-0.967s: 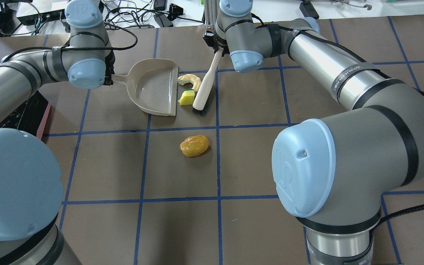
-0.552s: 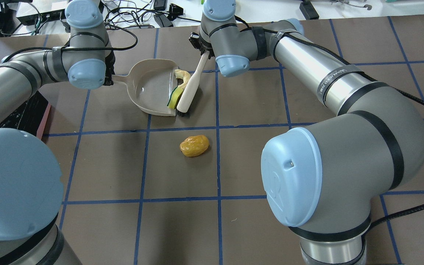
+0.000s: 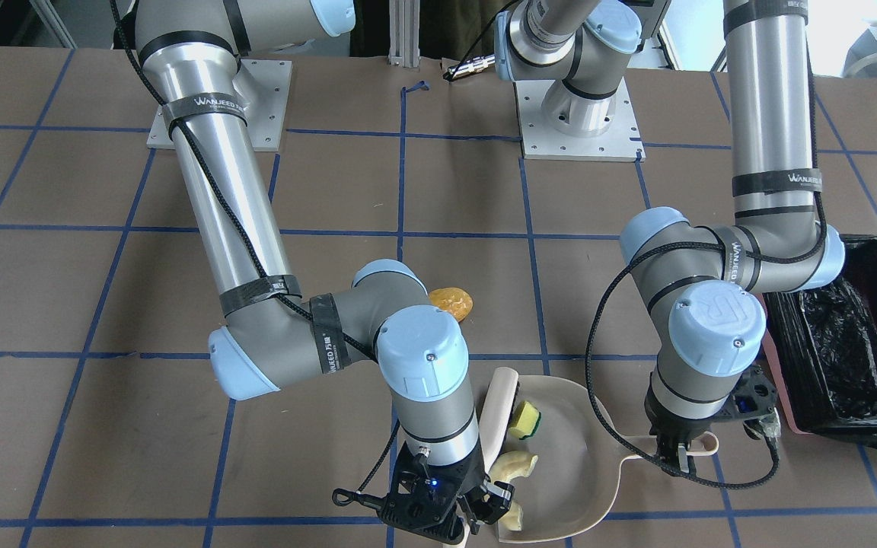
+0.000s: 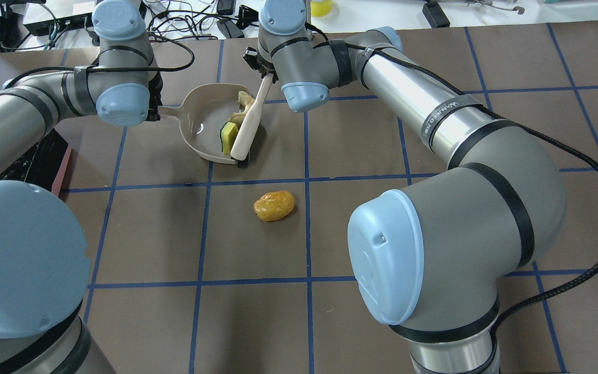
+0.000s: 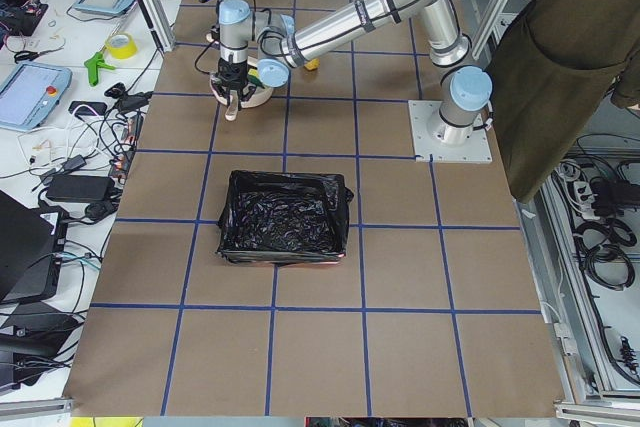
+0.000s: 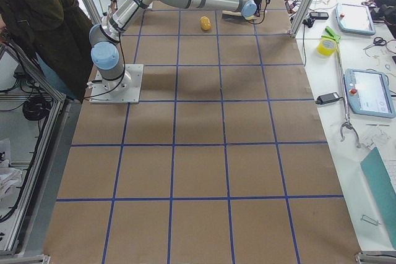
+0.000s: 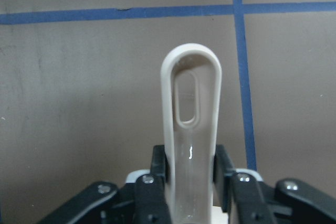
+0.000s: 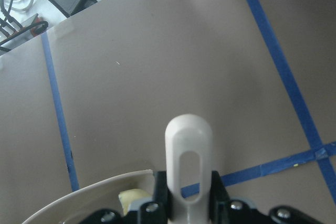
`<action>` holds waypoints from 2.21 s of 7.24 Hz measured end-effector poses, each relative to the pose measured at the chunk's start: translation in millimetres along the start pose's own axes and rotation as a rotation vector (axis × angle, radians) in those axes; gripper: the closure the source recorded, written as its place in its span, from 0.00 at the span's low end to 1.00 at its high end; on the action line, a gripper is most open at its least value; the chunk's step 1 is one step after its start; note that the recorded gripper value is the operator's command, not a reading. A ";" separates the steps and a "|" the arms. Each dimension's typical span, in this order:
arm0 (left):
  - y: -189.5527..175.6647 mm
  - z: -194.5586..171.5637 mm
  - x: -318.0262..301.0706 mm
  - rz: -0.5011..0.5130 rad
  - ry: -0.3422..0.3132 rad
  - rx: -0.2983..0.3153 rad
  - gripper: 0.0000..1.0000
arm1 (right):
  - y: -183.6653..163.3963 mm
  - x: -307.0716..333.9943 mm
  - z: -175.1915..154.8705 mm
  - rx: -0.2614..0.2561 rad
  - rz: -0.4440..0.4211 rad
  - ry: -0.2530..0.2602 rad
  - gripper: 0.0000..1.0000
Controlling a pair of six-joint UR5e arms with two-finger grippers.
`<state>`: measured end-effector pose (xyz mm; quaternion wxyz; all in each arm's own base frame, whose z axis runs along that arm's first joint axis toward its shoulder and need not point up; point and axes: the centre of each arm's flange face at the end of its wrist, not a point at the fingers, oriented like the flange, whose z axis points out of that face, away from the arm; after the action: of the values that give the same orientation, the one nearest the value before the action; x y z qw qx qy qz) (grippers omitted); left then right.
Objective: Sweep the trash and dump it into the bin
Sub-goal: 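Sweep the sponge and banana peel into the dustpan with the right gripper's brush, then move the brush behind the yellow potato with the right gripper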
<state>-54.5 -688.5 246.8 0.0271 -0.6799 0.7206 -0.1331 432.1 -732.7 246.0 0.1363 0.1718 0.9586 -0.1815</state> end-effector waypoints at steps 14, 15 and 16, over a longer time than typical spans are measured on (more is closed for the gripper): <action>-3.6 -27.2 -27.6 0.071 0.000 0.004 1.00 | -22.0 133.3 -143.0 -0.217 0.045 0.317 0.85; -1.8 -26.8 -44.5 0.078 -0.017 -0.001 1.00 | 0.1 153.8 -152.5 -0.204 0.068 0.318 0.85; 1.2 -24.8 -64.1 0.082 -0.038 -0.007 1.00 | 28.5 173.9 -161.3 -0.180 0.090 0.309 0.85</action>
<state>-56.4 -621.3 261.3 0.0438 -0.6522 0.7478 -0.1164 253.6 -595.4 325.8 0.0100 0.2275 0.9719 -0.0603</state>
